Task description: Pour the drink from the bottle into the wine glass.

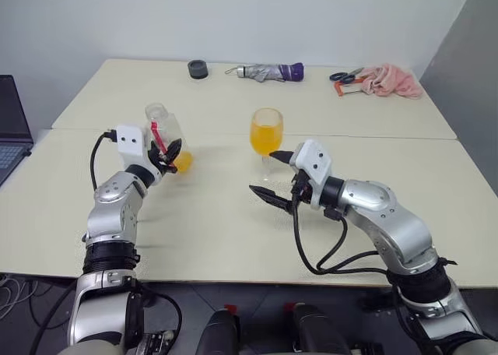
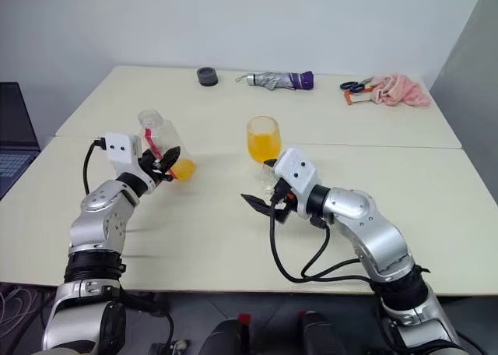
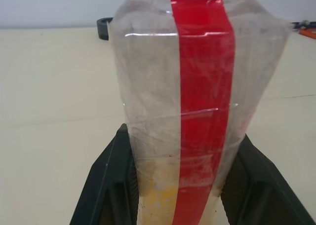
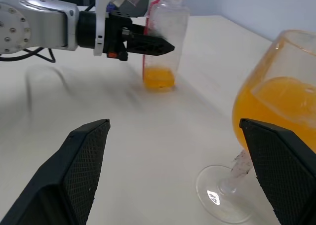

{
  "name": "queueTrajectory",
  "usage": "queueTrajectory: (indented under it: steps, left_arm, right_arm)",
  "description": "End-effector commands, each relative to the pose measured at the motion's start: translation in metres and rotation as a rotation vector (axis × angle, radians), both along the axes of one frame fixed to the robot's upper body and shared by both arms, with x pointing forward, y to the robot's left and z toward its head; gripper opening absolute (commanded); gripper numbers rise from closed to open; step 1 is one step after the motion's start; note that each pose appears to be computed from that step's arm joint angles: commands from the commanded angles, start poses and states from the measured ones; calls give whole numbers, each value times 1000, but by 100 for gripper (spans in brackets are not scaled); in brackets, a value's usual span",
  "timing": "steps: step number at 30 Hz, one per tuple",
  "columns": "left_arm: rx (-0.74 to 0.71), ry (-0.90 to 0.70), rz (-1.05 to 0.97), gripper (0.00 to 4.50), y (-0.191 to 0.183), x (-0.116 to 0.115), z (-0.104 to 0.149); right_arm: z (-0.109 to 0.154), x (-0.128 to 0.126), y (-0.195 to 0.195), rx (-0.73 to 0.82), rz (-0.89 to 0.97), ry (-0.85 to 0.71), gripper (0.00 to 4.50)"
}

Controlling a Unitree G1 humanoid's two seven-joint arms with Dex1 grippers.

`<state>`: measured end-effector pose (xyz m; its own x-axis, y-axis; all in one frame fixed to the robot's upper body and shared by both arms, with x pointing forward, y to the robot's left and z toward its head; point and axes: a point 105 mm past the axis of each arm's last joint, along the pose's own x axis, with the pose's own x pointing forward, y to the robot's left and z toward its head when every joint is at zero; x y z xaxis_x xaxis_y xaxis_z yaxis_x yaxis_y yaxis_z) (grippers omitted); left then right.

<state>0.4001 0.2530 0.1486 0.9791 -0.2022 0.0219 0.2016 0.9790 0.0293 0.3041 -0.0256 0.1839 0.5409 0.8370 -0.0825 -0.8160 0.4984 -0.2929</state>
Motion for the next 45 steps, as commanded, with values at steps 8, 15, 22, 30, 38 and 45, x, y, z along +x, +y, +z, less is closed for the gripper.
queueTrajectory:
  steps: [8, 15, 22, 30, 38, 45]
  left_arm:
    - [41, -36, -22, 206, 5, 0, -2]
    - [50, -49, -35, 433, 3, -3, -5]
    - [89, -74, -22, 444, 4, -12, -4]
    - [143, -119, 26, 444, 13, -38, -1]
    - [103, -63, 165, 444, 11, -67, -18]
    - [57, -14, 259, 444, 15, -90, -43]
  right_arm:
    - [4, 1, 4, -2, -21, -18, 450]
    - [1, -2, 3, -13, -9, -7, 450]
    - [-8, -13, -4, -34, 32, 13, 450]
    - [-30, -26, -35, 32, 8, -24, 450]
    - [-52, 13, -98, 236, -411, -56, 450]
    - [-72, 28, -126, 304, -660, -102, 450]
